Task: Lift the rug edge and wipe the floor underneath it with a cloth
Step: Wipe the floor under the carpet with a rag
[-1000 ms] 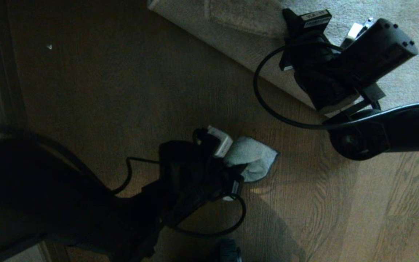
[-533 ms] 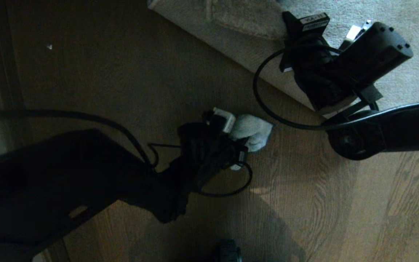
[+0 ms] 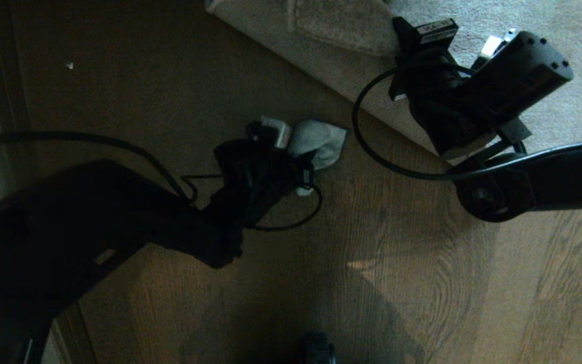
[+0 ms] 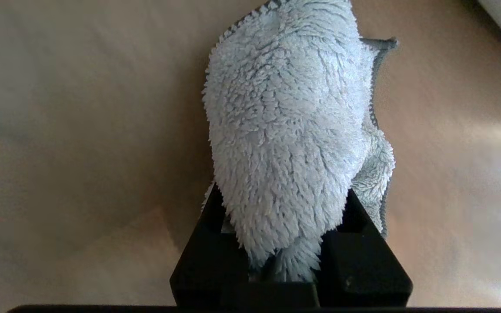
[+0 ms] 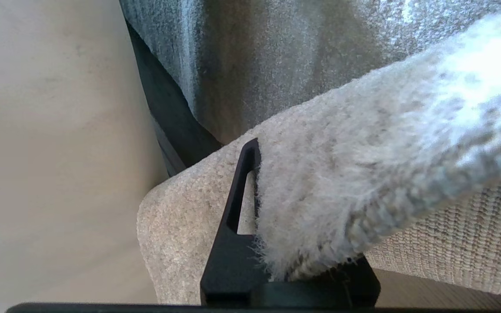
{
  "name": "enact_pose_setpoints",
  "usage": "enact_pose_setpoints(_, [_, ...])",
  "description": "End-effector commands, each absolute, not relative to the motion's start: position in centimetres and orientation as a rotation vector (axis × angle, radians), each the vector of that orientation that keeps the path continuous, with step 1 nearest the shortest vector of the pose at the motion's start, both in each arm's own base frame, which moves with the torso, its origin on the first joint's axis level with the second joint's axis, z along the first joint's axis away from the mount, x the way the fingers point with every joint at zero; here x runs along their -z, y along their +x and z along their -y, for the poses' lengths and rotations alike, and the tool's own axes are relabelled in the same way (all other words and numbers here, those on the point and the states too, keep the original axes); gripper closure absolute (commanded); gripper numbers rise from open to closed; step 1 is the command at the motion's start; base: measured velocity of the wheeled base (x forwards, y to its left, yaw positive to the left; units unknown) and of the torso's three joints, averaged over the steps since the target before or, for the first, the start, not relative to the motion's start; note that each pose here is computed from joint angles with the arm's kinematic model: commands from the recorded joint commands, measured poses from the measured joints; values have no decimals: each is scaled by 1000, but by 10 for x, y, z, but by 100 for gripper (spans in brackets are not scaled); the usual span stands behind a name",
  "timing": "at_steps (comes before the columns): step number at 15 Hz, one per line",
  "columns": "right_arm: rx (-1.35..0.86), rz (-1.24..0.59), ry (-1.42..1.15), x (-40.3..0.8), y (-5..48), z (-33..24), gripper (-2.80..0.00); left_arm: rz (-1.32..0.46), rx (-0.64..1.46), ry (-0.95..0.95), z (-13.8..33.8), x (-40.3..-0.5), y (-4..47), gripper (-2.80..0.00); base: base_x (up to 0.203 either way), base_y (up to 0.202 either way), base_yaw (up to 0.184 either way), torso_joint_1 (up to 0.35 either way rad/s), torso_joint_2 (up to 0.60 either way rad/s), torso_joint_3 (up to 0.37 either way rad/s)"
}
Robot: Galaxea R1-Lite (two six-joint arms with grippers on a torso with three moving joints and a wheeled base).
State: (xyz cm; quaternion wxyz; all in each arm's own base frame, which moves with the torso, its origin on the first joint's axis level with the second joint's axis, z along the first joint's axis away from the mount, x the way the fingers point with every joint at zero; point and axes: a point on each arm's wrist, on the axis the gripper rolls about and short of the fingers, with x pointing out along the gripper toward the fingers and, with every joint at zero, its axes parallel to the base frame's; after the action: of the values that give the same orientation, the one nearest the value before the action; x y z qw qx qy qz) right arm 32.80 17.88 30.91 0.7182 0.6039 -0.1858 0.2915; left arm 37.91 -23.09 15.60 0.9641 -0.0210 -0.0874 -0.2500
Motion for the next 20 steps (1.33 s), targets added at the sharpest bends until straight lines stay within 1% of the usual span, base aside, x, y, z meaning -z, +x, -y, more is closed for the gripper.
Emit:
enact_pose_setpoints(1, [-653,420,1345,-311,327,-178,0,255,452,-51,209,-188,378,0,0,0,0,0,0,0])
enact_pose_setpoints(4, [-653,420,1345,-311,327,-178,0,326,392,-56,180,-219,374,0,0,0,0,0,0,0])
enact_pose_setpoints(6, [-656,423,1346,-312,326,-178,0,353,344,-26,159,-234,368,0,0,0,0,0,0,0])
enact_pose_setpoints(10, [-663,434,1348,-317,322,-176,0,309,343,-4,139,-236,330,0,0,0,0,0,0,0])
enact_pose_setpoints(13, [-660,432,1348,-316,323,-176,0,182,438,22,141,-211,278,0,0,0,0,0,0,0])
enact_pose_setpoints(15, [-661,433,1349,-316,323,-176,0,63,571,51,148,-182,235,0,0,0,0,0,0,0])
enact_pose_setpoints(17, [-660,433,1348,-316,323,-176,0,-23,736,74,166,-160,199,0,0,0,0,0,0,0])
enact_pose_setpoints(20, [-656,431,1347,-314,325,-176,0,-148,846,83,194,-129,190,0,0,0,0,0,0,0])
